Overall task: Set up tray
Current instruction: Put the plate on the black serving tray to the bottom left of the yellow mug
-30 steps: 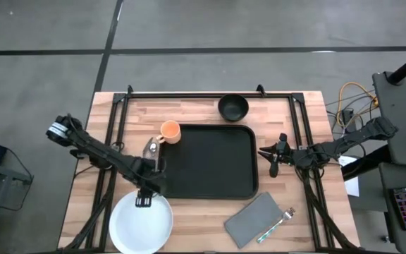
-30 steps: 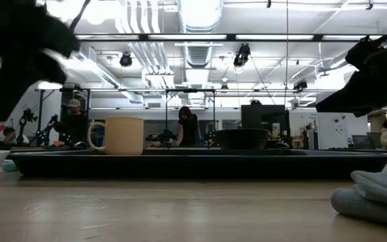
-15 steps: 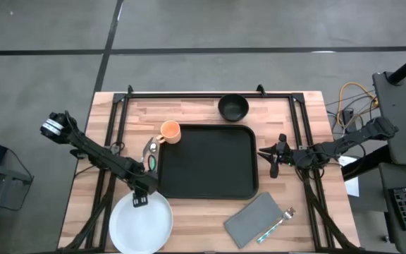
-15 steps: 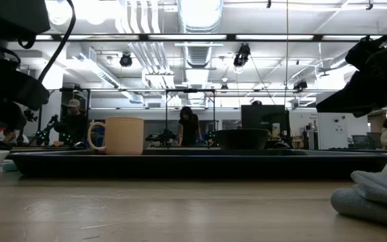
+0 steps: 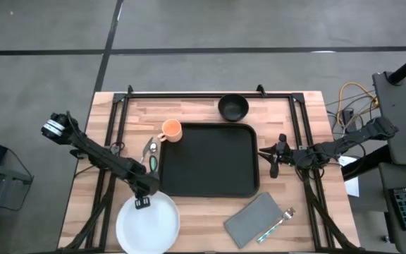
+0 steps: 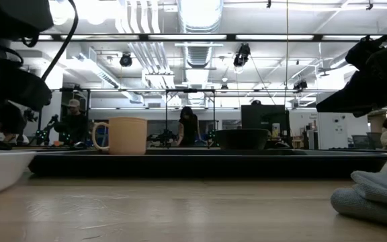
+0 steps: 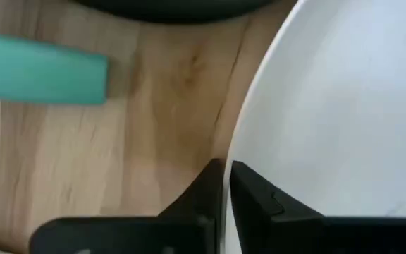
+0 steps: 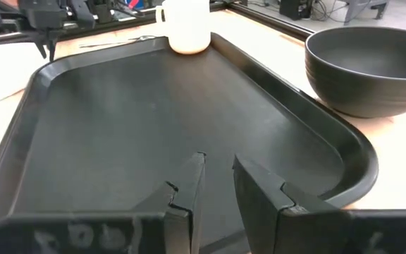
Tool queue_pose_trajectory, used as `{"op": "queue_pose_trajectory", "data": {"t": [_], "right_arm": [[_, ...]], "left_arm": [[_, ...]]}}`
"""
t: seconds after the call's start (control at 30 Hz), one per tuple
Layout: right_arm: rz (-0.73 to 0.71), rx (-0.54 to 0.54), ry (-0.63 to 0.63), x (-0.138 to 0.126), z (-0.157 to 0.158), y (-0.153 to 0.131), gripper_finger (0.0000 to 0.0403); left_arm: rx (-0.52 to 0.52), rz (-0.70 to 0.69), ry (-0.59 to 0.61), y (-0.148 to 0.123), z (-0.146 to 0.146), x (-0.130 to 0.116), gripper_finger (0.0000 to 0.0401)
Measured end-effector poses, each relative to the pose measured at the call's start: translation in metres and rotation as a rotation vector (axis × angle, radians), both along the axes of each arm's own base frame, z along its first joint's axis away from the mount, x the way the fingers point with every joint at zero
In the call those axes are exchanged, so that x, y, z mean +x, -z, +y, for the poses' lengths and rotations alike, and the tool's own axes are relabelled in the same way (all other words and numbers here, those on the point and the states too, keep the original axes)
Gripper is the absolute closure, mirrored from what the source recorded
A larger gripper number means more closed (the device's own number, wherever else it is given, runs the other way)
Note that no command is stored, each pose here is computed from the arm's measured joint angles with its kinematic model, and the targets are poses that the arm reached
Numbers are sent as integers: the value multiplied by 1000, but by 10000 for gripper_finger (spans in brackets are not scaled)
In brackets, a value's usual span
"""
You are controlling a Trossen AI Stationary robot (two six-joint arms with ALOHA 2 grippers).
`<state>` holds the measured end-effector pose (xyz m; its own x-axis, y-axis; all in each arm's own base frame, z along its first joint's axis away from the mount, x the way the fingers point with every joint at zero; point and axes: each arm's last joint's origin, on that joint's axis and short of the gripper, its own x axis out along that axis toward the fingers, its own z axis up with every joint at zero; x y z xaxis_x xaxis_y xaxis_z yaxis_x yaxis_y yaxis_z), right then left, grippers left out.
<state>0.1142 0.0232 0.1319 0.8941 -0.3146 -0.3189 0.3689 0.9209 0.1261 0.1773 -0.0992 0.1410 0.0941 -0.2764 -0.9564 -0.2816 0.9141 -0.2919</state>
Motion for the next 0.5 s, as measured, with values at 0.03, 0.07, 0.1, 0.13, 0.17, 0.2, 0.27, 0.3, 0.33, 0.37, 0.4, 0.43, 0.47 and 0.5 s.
{"op": "queue_pose_trajectory", "data": {"t": [0.03,0.07,0.1,0.13,0.17,0.2,0.27,0.3,0.33,0.37,0.4,0.43,0.47,0.5], "right_arm": [[0,0,0,0,0,0,335],[-1,1,0,0,0,0,335],[-2,2,1,0,0,0,335],[-2,2,1,0,0,0,335],[-3,3,1,0,0,0,335],[-3,3,1,0,0,0,335],[-3,4,1,0,0,0,335],[-3,4,1,0,0,0,335],[-3,4,1,0,0,0,335],[-4,4,1,0,0,0,335],[-4,4,1,0,0,0,335],[-4,4,1,0,0,0,335],[-4,4,2,0,0,0,335],[-6,4,2,0,0,0,335]], "left_arm": [[-15,2,2,-2,-1,1,398],[-28,1,4,-5,-3,3,399],[-33,-9,6,-9,-5,6,400],[-41,-23,10,-15,-7,10,400],[-50,-44,23,-21,-9,13,401],[-56,-62,36,-27,-10,17,401],[-61,-71,54,-39,-13,22,400],[-63,-72,55,-46,-14,25,400],[-63,-74,50,-54,-13,28,400],[-60,-73,40,-61,-12,31,400],[-51,-75,26,-68,-10,34,400],[-42,-86,11,-74,-7,37,400],[-29,-112,-7,-81,-3,42,400],[-16,-142,-27,-87,1,47,401]]}}
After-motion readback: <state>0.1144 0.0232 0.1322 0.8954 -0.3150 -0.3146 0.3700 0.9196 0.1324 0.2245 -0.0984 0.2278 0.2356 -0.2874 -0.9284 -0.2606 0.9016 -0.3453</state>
